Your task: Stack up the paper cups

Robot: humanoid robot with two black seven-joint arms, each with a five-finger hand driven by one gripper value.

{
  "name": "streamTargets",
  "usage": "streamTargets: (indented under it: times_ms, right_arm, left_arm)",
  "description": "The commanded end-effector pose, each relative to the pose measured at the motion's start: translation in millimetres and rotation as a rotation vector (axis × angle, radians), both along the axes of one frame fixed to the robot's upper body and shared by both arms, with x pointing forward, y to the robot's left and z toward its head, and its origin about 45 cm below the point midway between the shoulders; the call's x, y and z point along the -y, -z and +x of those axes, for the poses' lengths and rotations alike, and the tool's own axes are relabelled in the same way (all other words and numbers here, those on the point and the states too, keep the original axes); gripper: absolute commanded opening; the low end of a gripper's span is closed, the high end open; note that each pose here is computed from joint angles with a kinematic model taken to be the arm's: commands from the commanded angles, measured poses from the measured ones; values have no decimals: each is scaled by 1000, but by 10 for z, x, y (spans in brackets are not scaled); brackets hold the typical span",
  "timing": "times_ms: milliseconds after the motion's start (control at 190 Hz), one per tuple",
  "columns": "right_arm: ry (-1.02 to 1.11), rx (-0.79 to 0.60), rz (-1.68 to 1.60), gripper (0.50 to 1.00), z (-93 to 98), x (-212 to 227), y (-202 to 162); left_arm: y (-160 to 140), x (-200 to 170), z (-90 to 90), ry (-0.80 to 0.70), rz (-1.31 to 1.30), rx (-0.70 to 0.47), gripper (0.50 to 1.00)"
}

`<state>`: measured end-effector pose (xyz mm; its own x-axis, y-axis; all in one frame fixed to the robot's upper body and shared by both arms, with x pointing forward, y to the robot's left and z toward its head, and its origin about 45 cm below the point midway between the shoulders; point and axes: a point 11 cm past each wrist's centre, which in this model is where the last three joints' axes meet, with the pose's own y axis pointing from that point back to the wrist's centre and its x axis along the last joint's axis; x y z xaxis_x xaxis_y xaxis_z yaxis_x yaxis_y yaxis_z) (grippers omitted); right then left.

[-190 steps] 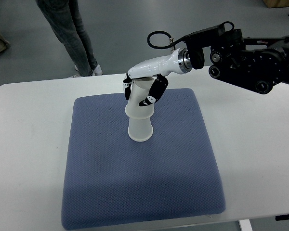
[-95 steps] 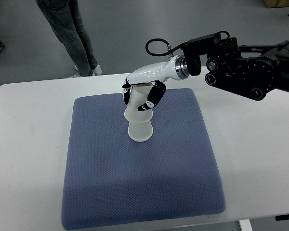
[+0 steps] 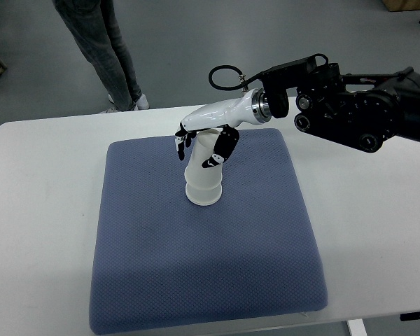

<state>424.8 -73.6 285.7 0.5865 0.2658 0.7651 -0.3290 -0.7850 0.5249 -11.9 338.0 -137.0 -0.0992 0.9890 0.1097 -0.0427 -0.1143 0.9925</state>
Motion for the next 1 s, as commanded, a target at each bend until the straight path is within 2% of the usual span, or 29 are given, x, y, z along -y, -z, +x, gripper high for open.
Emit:
streamTargets:
  times_ms: [0, 199, 257, 331, 399, 619, 850, 992]
  right_arm:
    - [2, 2, 0, 825, 4, 4, 3]
    - [2, 7, 1, 829, 13, 4, -22]
    - [1, 10, 3, 860, 18, -1, -40]
    - [2, 14, 4, 866, 25, 1, -59]
    - [11, 13, 3, 901, 41, 41, -69]
    - [42, 54, 25, 901, 156, 128, -317]
    - [109, 44, 233, 901, 282, 85, -744]
    - [203, -57, 438, 901, 380, 80, -816]
  left_arm:
    - [0, 0, 0, -1, 0, 0, 1000]
    - [0, 0, 0, 0, 0, 0, 1000]
    - [0, 0, 0, -1, 0, 0, 1000]
    - [0, 0, 0, 0, 0, 0, 1000]
    - [0, 0, 0, -1, 0, 0, 1000]
    - [0, 0, 0, 0, 0, 0, 1000]
    - [0, 0, 0, 0, 0, 0, 1000]
    - [0, 0, -1, 2, 0, 0, 1000]
